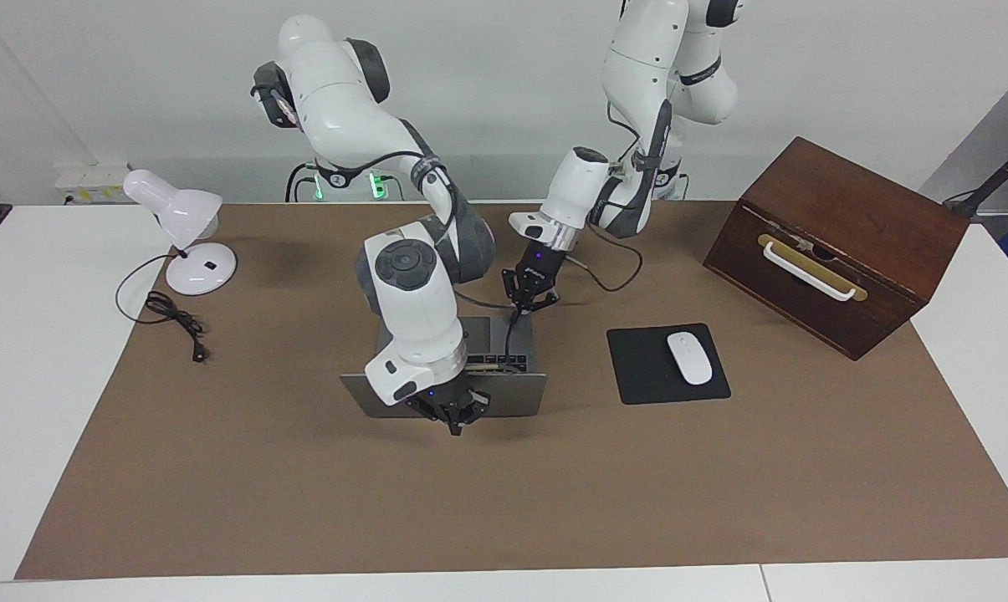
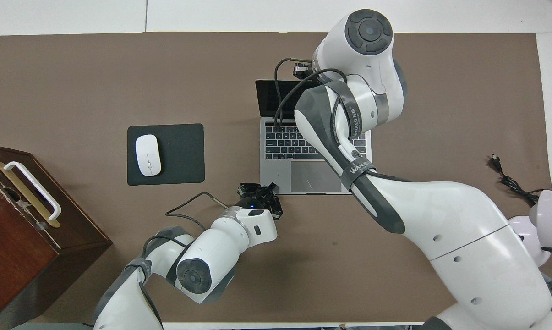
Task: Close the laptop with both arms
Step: 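Push the laptop lid down with the right gripper while the left gripper steadies the base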
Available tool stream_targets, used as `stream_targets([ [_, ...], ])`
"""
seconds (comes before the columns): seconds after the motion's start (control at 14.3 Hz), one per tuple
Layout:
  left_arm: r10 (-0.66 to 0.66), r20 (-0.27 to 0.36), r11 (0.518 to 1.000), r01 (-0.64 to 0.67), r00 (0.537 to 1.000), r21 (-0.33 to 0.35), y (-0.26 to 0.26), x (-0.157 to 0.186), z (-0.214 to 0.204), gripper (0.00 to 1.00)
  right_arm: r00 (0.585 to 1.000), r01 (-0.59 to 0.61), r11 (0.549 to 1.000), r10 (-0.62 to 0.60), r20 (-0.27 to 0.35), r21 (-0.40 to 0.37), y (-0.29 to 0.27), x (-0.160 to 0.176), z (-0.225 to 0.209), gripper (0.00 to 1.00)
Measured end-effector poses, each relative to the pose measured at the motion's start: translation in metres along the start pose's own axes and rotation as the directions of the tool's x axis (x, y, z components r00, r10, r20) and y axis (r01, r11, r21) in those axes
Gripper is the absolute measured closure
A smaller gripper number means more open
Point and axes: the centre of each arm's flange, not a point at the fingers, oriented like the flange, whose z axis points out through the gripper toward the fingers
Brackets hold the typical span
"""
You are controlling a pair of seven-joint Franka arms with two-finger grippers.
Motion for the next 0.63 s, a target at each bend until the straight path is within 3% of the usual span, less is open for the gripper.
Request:
stream_targets([
  [0.21, 0.005, -0.007, 1.000, -0.005, 1.000, 0.004, -0.002, 0.000, 0.000, 0.99, 0.999, -0.023, 1.000, 0.023, 0.031, 0.014, 0.004, 0.000, 0.000, 0.99],
  [0.63, 0.023, -0.010, 1.000, -0.023, 1.000, 0.020, -0.014, 0.000, 0.001, 0.99, 0.989, -0.021, 0.998, 0.028, 0.147, -0.051, 0.010, -0.013, 0.000, 0.99],
])
